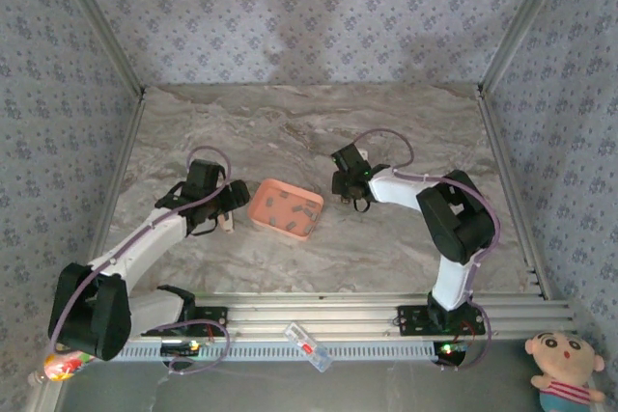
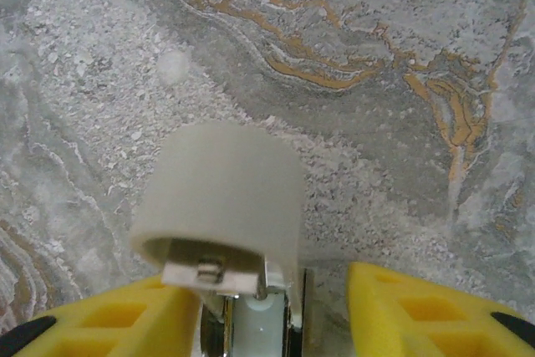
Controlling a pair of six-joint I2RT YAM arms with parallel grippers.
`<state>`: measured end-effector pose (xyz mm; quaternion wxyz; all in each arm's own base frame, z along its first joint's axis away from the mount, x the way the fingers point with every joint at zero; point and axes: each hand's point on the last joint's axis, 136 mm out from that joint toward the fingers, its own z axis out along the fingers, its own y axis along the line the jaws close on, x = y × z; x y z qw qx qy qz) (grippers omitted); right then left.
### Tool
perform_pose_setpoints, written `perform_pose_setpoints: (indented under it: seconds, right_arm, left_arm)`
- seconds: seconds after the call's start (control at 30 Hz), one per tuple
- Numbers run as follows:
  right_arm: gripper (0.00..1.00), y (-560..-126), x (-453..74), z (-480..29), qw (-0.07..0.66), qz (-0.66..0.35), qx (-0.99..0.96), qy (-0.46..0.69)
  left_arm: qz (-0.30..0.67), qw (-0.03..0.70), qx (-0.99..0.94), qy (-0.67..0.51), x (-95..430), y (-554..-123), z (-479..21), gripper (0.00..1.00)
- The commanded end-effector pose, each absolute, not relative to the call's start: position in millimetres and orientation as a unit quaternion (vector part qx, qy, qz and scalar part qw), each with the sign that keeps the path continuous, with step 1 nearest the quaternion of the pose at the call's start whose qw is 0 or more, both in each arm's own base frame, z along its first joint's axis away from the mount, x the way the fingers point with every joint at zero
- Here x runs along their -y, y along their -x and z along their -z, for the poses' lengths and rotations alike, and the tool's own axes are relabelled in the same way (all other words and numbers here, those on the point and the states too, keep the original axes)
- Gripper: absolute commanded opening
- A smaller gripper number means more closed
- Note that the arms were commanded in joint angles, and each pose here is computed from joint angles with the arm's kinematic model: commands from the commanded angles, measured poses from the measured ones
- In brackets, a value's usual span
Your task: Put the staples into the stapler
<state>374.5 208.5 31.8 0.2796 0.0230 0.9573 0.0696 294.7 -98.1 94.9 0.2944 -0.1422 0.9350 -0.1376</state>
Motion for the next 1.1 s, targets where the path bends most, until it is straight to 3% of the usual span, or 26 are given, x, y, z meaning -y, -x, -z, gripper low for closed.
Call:
perform_pose_setpoints:
  seconds: [0.0,0.17,0.37,0.77,1.07]
  right_arm:
    - [0.46,-379,-215,-30,0.284,-0.076,-0.956,0.006]
    - [0.37,-376,-218,-28,0.281,-0.082,-0.956,0.027]
    - [0.34,-373,-222,-27,0.279,-0.082,-0.956,0.045]
    - [0.52,-372,-227,-61,0.322,-0.081,-0.942,0.045]
    - [0.53,-359,-256,-127,0.398,-0.111,-0.909,0.054]
  left_arm:
    - [0.144,0.291,-0.935,0.14,99,-295,-92,0.83]
    - [0.143,0.291,-0.936,0.136,100,-296,-93,0.83]
    - [0.144,0.291,-0.937,0.132,100,-297,-92,0.83]
    - [0.142,0.281,-0.941,0.124,102,-300,-96,0.84]
    - [0.15,0.305,-0.934,0.112,102,-302,-119,0.85]
